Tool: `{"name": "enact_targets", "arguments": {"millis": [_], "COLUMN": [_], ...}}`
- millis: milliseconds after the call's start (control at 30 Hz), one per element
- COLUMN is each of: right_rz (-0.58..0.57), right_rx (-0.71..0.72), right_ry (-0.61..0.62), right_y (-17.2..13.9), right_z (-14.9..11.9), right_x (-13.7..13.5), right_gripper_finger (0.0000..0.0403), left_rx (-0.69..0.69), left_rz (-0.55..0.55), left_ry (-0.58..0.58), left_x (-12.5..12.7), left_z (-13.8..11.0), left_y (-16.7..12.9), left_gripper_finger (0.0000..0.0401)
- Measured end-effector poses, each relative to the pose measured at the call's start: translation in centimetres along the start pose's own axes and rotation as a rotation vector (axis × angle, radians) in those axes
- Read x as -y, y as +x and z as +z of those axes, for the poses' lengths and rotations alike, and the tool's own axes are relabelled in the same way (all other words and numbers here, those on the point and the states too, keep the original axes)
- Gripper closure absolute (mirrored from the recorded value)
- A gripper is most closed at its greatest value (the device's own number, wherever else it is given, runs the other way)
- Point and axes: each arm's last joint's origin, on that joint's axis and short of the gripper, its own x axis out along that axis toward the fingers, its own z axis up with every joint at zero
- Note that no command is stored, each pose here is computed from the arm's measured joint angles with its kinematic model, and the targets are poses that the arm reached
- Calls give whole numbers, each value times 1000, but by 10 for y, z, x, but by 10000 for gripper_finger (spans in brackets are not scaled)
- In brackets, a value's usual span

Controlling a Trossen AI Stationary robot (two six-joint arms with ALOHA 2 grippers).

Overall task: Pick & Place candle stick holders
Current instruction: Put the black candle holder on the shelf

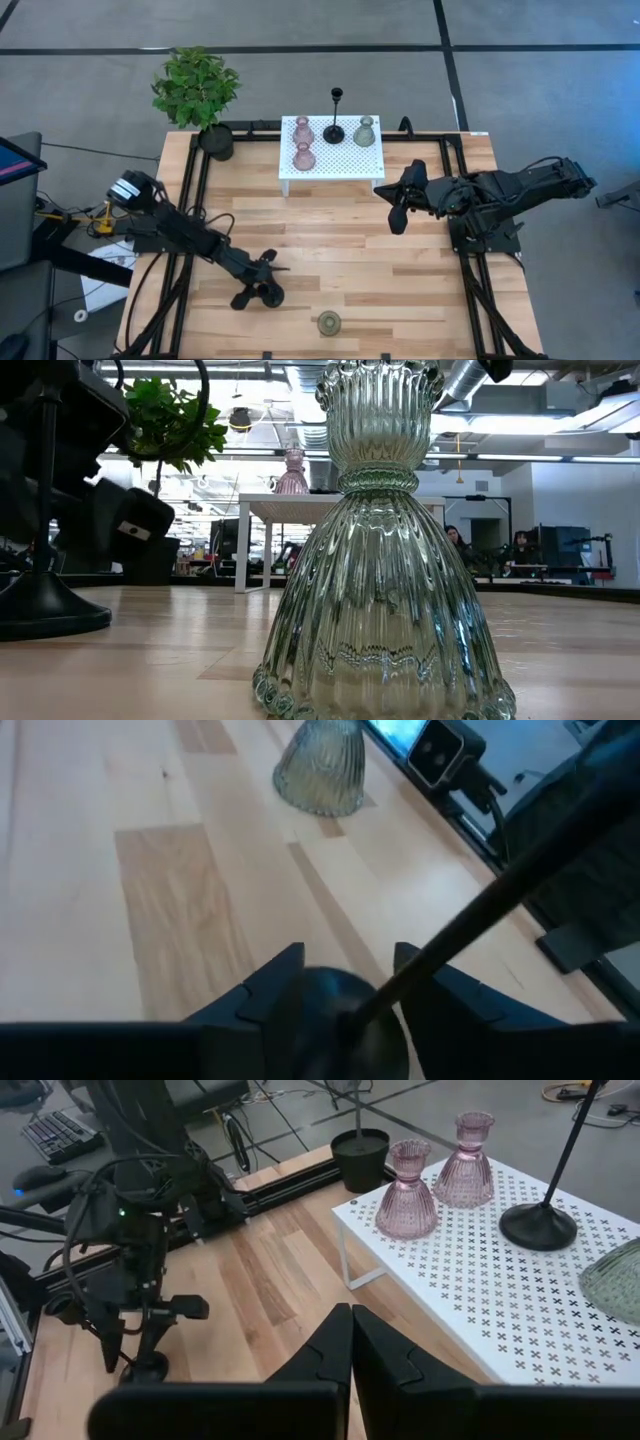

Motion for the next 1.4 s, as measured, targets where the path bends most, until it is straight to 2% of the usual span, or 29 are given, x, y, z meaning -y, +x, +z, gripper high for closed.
{"name": "enact_targets", "arguments": {"millis": [433, 600, 667, 833, 967, 1033, 1200, 1300, 1400], "right_rz": [0, 0, 1, 1, -1, -3, -20, -42, -75], "right_rx": [0, 0, -1, 0, -2, -7, -33, -50, -74], "right_ry": [-3, -16, -29, -30, -31, -34, -55, -73, -106], "right_y": [0, 0, 0, 0, 0, 0, 0, -1, -2], "right_z": [0, 0, 0, 0, 0, -1, -4, -6, -10], "right_x": [0, 0, 0, 0, 0, 0, 2, 3, 5], "right_gripper_finger": [403, 403, 403, 403, 403, 403, 403, 403, 403], "left_rx": [7, 25, 35, 97, -44, -61, 26, 110, 121], "left_rz": [9, 50, 66, 112, 198, 230, 318, 405, 492], "left_ry": [-159, -330, -359, -332, -328, -324, -326, -337, -321], "left_x": [-1, -2, -1, 3, 4, 4, -2, -8, -17], "left_z": [0, 0, 3, 27, 40, 52, 79, 102, 120], "left_y": [1, 1, 1, 1, -3, -9, -29, -42, -48], "left_gripper_finger": [386, 386, 387, 387, 387, 387, 387, 387, 387]}}
